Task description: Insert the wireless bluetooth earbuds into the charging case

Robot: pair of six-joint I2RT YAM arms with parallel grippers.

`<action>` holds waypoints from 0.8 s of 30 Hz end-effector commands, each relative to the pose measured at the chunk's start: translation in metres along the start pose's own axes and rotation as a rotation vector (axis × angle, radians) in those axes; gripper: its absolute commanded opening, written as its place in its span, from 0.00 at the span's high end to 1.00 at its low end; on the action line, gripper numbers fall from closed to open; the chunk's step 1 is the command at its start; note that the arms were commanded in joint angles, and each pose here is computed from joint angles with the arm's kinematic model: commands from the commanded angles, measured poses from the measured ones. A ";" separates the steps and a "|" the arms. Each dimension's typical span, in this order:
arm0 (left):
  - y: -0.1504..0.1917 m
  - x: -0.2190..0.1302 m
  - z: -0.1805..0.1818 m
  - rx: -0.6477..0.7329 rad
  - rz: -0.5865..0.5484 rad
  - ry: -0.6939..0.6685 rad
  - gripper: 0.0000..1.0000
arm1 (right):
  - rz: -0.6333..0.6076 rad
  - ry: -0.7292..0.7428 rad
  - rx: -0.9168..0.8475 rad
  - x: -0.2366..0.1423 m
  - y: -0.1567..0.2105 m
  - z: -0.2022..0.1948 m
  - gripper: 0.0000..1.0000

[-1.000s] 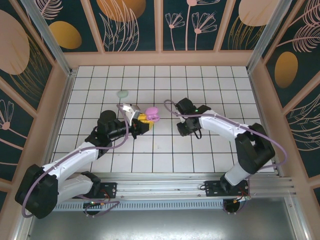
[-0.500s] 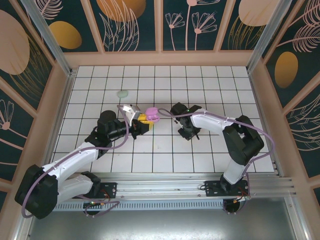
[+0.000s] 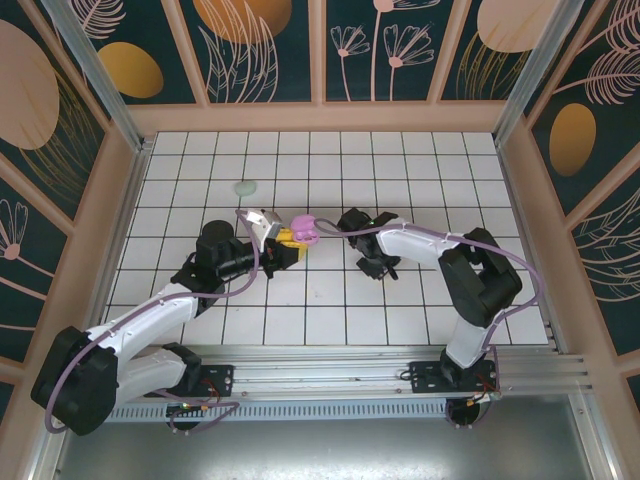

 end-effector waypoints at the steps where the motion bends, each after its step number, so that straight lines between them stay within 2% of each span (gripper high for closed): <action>1: -0.006 0.001 -0.003 0.038 -0.011 0.022 0.93 | -0.013 0.008 -0.037 0.001 -0.010 0.004 0.71; 24: -0.003 -0.001 -0.003 0.041 0.003 0.015 0.93 | -0.015 -0.013 -0.049 0.012 -0.023 0.013 0.73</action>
Point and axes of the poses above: each hand's point on the last joint's axis, 136 mm out from that joint toward the fingers, its own x axis out along the fingers, its own z axis along the line the jaws close on, y = z × x, the point moved 3 cm from there along -x, back along the fingers, and after that the axes turned 7 degrees about x, right-handed, at the moved point
